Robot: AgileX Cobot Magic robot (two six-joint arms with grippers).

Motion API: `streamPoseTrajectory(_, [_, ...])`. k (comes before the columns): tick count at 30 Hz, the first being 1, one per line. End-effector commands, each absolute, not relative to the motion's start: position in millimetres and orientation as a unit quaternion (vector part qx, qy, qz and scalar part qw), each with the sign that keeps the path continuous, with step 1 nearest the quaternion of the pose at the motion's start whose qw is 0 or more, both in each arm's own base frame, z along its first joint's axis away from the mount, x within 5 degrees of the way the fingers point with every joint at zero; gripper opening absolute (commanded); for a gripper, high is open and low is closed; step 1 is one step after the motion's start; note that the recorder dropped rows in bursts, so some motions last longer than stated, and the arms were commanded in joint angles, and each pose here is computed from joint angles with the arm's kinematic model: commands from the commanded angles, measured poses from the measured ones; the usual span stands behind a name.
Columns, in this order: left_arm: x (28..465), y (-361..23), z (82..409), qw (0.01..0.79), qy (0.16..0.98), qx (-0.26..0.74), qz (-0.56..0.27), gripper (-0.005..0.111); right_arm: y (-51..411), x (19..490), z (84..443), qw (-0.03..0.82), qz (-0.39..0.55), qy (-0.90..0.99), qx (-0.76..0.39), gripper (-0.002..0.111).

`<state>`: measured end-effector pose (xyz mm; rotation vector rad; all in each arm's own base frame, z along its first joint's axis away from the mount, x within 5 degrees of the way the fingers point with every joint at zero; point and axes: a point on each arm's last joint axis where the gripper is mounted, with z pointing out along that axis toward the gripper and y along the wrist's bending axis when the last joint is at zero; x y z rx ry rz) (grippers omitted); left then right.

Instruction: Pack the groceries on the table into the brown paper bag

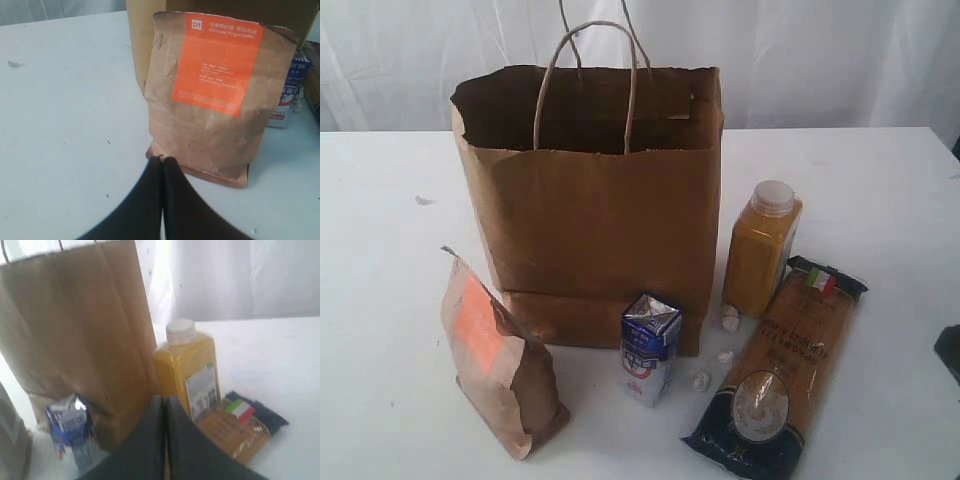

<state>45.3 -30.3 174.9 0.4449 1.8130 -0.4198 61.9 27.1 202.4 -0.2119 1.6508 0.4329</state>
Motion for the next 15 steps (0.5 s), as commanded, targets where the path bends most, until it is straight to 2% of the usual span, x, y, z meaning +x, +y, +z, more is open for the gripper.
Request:
streamPoseTrajectory(1, [44.9,-30.4,173.6,0.575,0.775,0.189,-0.180,0.000,26.4,61.4,220.1,0.710,0.239,0.661,-0.054,0.000])
streamPoseTrajectory(8, [44.9,-30.4,173.6,0.575,0.775,0.189,-0.180,0.000,25.6,59.7,232.7,0.734,0.275,0.621,-0.030,0.000])
streamPoseTrajectory(11, [44.9,-30.4,173.6,0.575,0.775,0.189,-0.180,0.000,26.5,61.2,252.6,0.664,0.256,0.702,-0.029,0.000])
streamPoseTrajectory(15, [45.6,-29.3,173.5,0.580,0.772,0.202,-0.163,0.000,29.1,67.2,297.5,0.589,0.206,0.779,-0.057,0.000])
